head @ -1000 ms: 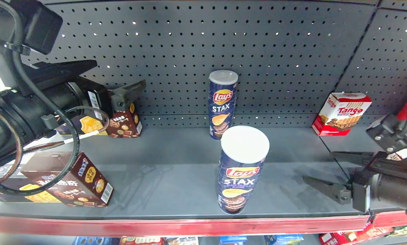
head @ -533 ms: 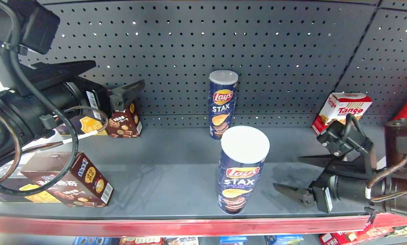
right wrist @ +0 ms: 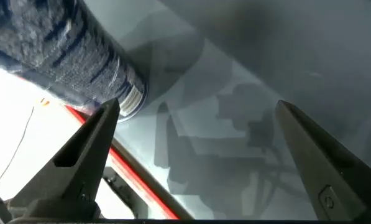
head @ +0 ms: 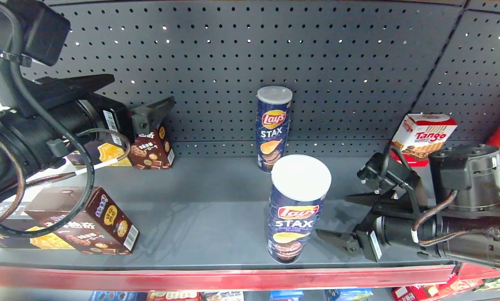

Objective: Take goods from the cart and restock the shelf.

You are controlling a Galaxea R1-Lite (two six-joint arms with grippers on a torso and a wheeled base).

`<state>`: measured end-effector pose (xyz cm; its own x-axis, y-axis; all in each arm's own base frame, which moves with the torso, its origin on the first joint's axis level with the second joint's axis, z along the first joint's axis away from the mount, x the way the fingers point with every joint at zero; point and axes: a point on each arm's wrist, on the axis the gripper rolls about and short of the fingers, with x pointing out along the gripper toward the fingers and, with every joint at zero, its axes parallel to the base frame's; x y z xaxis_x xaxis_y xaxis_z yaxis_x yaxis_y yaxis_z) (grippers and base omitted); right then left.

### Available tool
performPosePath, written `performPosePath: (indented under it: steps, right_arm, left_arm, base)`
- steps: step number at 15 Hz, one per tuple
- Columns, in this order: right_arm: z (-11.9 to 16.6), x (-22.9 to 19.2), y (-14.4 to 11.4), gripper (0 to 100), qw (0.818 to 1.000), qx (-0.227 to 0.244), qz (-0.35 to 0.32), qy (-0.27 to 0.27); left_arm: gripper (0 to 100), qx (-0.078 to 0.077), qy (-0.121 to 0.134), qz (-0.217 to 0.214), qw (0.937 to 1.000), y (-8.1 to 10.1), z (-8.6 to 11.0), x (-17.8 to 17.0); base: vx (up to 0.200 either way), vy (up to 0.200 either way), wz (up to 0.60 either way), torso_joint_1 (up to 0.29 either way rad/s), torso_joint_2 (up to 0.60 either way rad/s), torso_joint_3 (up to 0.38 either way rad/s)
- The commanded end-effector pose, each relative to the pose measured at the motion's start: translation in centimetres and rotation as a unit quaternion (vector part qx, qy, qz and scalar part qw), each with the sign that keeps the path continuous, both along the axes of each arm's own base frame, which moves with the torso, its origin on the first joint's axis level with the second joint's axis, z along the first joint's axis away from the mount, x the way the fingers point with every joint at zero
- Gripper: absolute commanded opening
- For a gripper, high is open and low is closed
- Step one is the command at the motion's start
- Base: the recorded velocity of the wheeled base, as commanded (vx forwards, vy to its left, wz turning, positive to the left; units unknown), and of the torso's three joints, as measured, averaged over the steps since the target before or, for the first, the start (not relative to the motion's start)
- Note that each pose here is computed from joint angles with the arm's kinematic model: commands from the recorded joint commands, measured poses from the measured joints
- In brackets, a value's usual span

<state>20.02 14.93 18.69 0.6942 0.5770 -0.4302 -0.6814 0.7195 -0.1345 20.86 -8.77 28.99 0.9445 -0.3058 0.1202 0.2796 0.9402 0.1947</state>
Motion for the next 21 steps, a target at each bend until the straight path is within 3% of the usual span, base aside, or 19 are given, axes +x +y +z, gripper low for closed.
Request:
performPosePath:
  steps: [1, 18, 21]
  right_arm:
    - [-0.1, -0.4, -0.2, 100, 1.000, -0.001, 0.002, 0.001]
    - [-1.2, 0.5, 1.7, 100, 1.000, -0.009, 0.021, 0.010]
    - [-1.1, 0.4, 1.4, 100, 1.000, -0.007, 0.017, 0.009]
  left_arm:
    - [100, 0.000, 0.002, 0.000, 1.0000, 0.0, -0.1, 0.1]
    - [100, 0.000, 0.003, 0.001, 1.0000, 0.0, -0.2, 0.1]
    - [100, 0.004, 0.014, 0.000, 0.9999, 0.0, -0.9, 0.0]
  base:
    - [0.000, 0.000, 0.00, 0.000, 0.00, 0.000]
    - [0.000, 0.000, 0.00, 0.000, 0.00, 0.000]
    - [0.000, 0.000, 0.00, 0.000, 0.00, 0.000]
